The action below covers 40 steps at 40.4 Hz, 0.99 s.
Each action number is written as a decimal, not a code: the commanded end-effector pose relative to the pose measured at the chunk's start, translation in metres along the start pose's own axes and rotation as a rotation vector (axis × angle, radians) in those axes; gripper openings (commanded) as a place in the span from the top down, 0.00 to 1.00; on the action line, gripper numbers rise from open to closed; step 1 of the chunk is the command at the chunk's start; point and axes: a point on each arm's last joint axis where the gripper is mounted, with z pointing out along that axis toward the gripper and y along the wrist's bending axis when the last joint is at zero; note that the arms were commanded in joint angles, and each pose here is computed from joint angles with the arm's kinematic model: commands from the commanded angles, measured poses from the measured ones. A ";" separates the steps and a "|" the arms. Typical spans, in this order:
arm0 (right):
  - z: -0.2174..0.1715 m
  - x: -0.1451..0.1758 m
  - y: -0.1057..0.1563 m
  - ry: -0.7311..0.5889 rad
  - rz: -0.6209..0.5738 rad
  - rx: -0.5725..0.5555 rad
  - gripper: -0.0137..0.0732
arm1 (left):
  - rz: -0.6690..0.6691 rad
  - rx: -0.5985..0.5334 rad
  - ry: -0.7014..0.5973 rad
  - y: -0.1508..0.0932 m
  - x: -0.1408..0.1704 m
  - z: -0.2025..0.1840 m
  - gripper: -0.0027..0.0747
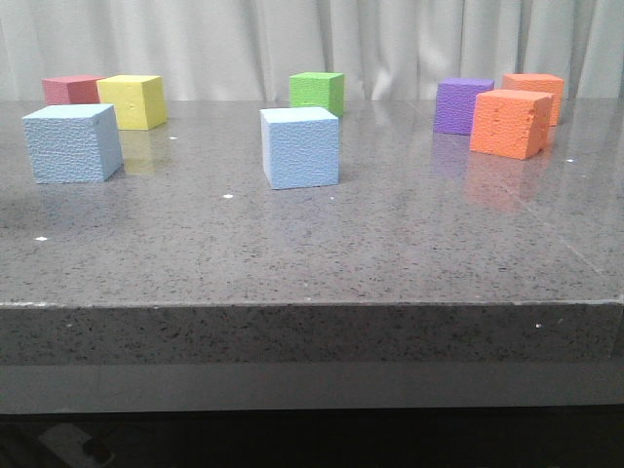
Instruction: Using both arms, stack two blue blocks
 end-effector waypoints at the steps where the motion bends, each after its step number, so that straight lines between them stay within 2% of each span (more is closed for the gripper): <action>1: -0.004 -0.013 -0.001 -0.093 0.004 0.012 0.12 | 0.031 0.030 -0.067 -0.011 -0.023 0.011 0.20; 12: -0.004 -0.013 -0.001 -0.093 0.004 0.012 0.12 | 0.041 0.047 0.157 -0.026 -0.031 0.084 0.20; 24: -0.004 -0.013 -0.001 -0.093 0.004 0.012 0.12 | -0.031 0.031 0.273 -0.030 -0.034 0.137 0.20; 40: -0.004 -0.013 -0.001 -0.093 0.004 0.012 0.12 | -0.096 -0.006 0.425 -0.032 -0.002 0.185 0.20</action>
